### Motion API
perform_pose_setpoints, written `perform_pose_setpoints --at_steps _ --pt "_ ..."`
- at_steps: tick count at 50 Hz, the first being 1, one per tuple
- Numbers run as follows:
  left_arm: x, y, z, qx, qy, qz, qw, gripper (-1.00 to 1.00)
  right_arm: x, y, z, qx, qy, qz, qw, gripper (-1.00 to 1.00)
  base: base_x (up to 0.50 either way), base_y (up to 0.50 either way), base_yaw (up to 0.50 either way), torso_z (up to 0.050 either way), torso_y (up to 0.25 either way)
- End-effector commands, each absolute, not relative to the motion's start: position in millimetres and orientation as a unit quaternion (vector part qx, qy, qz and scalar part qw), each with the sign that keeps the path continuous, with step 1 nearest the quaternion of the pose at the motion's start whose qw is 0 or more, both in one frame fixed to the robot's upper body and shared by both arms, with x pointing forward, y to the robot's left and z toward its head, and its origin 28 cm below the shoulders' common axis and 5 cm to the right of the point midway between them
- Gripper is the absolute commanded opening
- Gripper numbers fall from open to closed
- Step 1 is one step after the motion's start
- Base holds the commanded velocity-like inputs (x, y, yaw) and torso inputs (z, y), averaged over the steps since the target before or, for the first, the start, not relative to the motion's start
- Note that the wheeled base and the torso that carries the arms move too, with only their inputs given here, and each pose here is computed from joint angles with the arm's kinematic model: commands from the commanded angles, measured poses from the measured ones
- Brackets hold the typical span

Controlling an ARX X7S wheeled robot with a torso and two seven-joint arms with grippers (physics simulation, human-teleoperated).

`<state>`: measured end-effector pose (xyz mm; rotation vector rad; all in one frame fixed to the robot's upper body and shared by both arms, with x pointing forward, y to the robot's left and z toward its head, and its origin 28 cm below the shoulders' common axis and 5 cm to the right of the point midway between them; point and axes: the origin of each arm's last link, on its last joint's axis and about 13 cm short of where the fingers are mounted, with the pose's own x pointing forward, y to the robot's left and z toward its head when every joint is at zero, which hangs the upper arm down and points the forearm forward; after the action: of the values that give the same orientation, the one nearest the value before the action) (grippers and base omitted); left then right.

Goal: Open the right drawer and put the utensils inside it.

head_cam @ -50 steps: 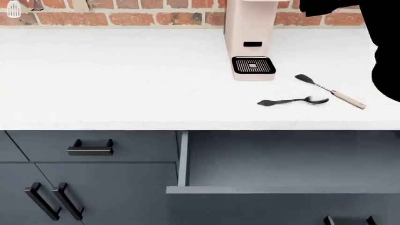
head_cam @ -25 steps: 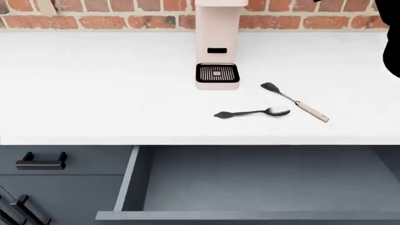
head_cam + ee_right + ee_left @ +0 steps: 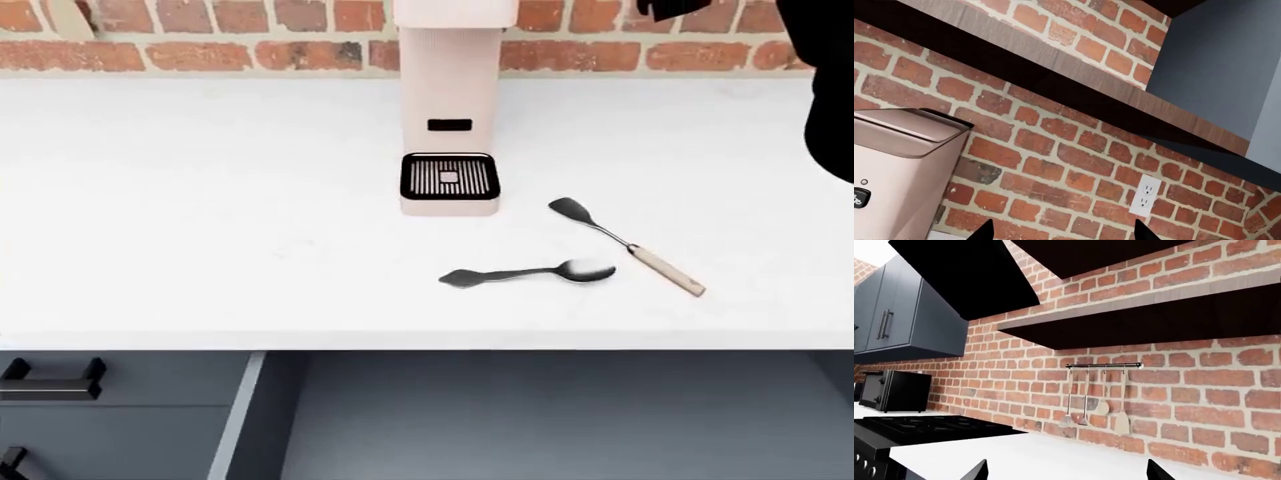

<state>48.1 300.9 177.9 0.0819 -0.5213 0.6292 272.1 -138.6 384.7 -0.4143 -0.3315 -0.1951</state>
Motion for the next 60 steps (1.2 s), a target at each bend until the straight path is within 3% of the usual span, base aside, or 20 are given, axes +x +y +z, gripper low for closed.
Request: perform_pose_setpoints --at_steps 1,27,51,60 --pt "30.8 306.0 183.8 0.044 -0.271 0.326 0.904 1.00 272.8 -137.4 384.7 -0.203 -0.160 -0.090 0.962 1.00 0.00 0.00 0.00 0.000 0.000" --pt "20.1 309.3 186.3 0.043 -0.281 0.341 0.896 1.00 273.7 -135.7 380.3 -0.208 -0.158 -0.081 0.962 1.00 0.02 -0.07 0.00 0.000 0.000" --pt "19.7 309.5 186.5 0.043 -0.282 0.342 0.895 1.00 275.4 -135.6 377.0 -0.206 -0.155 -0.082 0.963 1.00 0.23 -0.17 0.00 0.000 0.000" --pt "18.8 310.0 186.9 0.042 -0.283 0.344 0.894 1.00 280.0 -137.0 373.1 -0.216 -0.096 -0.092 0.967 1.00 0.00 0.00 0.00 0.000 0.000"
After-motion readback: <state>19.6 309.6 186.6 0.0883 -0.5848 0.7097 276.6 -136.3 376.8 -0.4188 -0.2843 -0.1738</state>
